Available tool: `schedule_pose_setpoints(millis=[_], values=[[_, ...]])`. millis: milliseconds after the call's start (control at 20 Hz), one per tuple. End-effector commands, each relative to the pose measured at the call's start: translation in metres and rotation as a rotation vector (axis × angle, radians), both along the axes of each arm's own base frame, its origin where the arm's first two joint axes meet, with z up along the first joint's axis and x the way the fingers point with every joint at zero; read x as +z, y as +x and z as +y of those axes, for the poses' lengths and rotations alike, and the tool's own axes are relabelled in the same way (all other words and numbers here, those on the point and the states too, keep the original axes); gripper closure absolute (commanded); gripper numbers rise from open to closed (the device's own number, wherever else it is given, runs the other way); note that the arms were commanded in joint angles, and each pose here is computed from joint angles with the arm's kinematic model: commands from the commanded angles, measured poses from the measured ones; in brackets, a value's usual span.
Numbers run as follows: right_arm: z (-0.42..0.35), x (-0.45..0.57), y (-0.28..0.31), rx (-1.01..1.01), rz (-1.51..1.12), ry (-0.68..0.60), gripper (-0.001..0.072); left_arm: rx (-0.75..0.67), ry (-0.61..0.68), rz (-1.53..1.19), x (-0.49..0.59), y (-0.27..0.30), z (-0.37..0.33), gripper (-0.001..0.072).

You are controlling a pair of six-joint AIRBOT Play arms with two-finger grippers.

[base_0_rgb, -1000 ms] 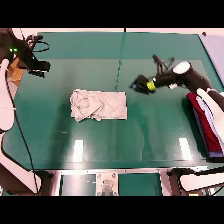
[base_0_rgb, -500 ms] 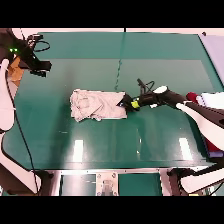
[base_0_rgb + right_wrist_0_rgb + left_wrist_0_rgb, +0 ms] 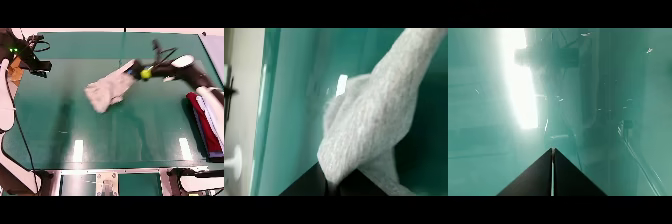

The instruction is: Fold the shirts.

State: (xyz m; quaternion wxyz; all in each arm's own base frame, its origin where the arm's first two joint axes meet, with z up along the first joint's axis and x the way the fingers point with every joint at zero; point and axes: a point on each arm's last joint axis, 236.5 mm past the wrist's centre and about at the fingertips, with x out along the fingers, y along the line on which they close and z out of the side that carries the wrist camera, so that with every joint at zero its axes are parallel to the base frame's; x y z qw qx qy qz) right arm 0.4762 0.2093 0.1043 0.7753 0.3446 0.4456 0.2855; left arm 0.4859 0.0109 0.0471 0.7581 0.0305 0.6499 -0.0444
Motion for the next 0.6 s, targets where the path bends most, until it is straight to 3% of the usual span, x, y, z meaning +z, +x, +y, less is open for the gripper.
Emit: schedule_pose_setpoints(millis=[0, 300, 550], values=[[-0.120, 0.077, 0.007, -0.193, -0.069, -0.055, 0.0700, -0.001, -0.006, 0.002, 0.000, -0.001, -0.001, 0.0685], [-0.350, 0.130, -0.041, -0.677, -0.099, -0.129, 0.0700, -0.021, -0.086, -0.002, 0.002, 0.000, -0.021, 0.0685], [-0.456, 0.112, -0.135, -0.909, 0.047, -0.229, 0.0700, -0.025, -0.105, -0.011, 0.003, 0.002, -0.025, 0.0685]])
